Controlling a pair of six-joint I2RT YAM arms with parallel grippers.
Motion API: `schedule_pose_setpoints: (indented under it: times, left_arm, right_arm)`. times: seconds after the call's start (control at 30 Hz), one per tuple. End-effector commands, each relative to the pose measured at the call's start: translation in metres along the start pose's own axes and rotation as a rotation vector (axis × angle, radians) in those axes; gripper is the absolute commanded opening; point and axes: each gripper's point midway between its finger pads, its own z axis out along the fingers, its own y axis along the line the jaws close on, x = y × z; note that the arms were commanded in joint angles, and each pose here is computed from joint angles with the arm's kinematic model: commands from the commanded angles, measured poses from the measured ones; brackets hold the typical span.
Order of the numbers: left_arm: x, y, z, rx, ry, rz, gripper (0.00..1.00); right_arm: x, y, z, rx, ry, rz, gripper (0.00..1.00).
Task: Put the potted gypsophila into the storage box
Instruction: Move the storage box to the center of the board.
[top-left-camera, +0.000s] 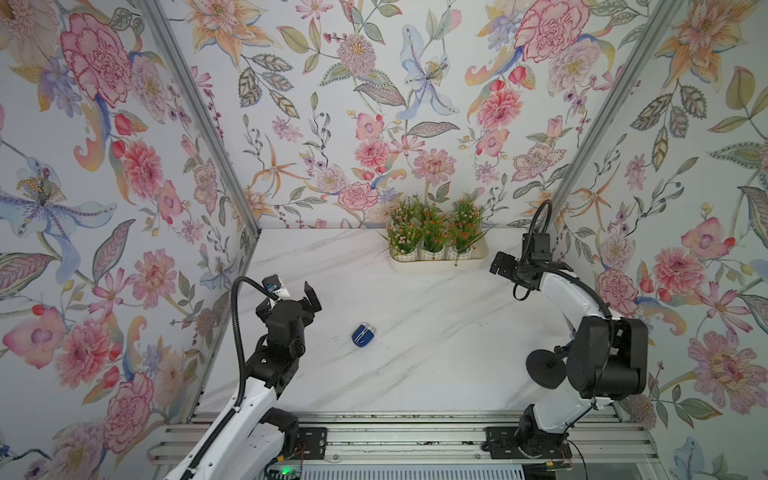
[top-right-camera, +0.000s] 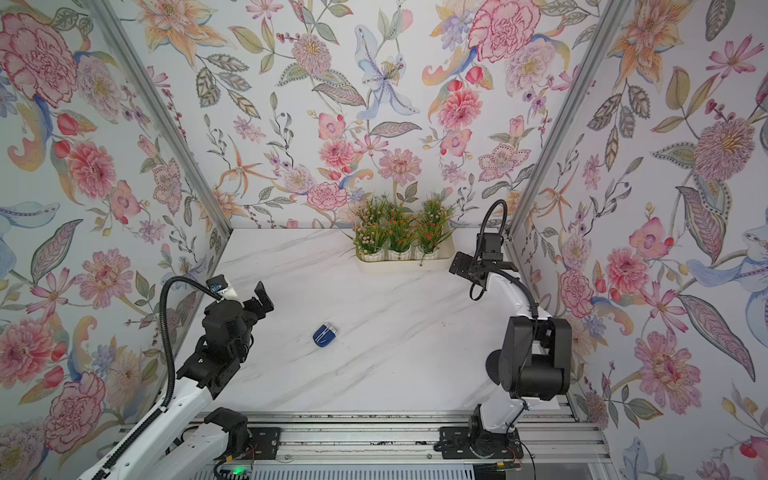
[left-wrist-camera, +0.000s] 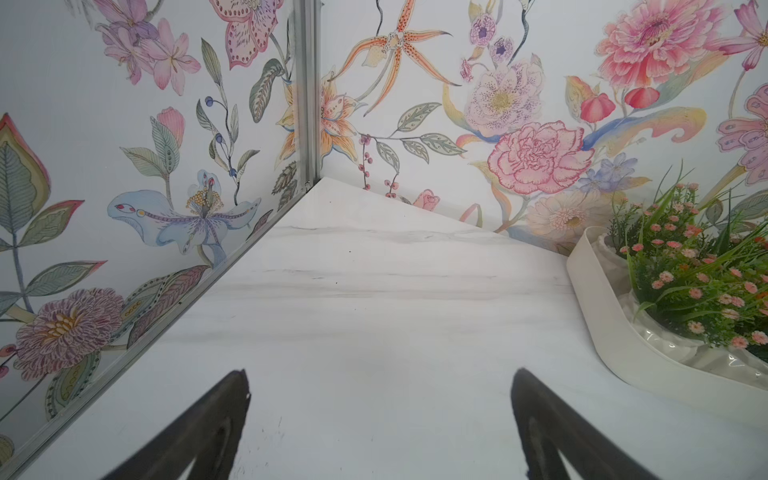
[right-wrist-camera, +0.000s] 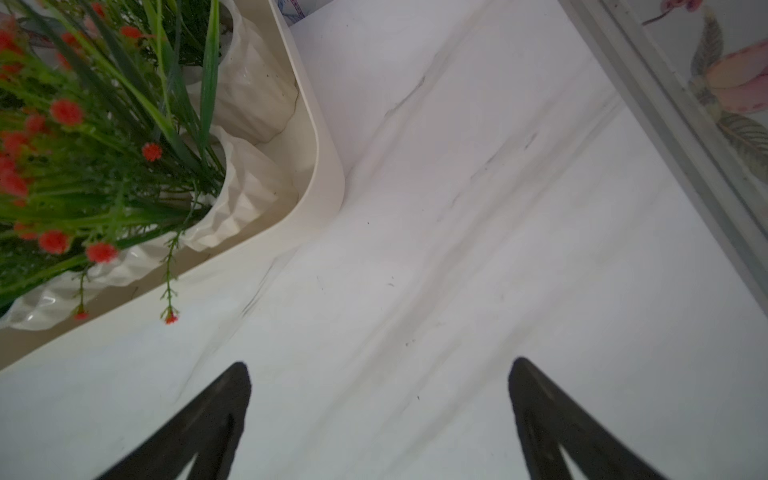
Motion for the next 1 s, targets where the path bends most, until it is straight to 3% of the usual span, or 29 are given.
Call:
schedule_pose_setpoints:
  times: [0.0,0.23,0.33,0.43,0.53,0.73,0.9,0.97]
  left_arm:
    - [0.003,0.009,0.004,-0.052,-0.002,0.001,1.0]
    - [0.006,0.014,0.013,-0.118,-0.013,0.002,1.0]
    - [0.008,0.019,0.014,-0.141,-0.019,-0.019,1.0]
    - [0.009,0.021,0.013,-0.151,-0.017,-0.029,1.0]
    - [0.009,0.026,0.011,-0.168,-0.021,-0.024,1.0]
    - [0.008,0.029,0.008,-0.181,-0.028,-0.007,1.0]
    - [0.013,0.027,0.009,-0.166,-0.016,-0.006,1.0]
    - [0.016,0.027,0.009,-0.16,-0.009,-0.009,1.0]
  right_arm:
    - [-0.01,0.018,0.026,-0.036,0.044,0.048,0.94]
    - [-0.028,0.033,0.085,-0.013,0.047,0.053,0.89]
    - [-0.027,0.032,0.11,-0.002,0.069,0.072,0.82]
    - [-0.021,0.029,0.127,0.022,0.096,0.082,0.68]
    - [-0.008,0.028,0.134,0.076,0.127,0.043,0.45]
    - [0.03,0.026,0.129,0.133,0.195,-0.049,0.17]
    - [0.067,0.02,0.111,0.171,0.251,-0.104,0.0]
    - [0.082,0.017,0.099,0.179,0.267,-0.11,0.0]
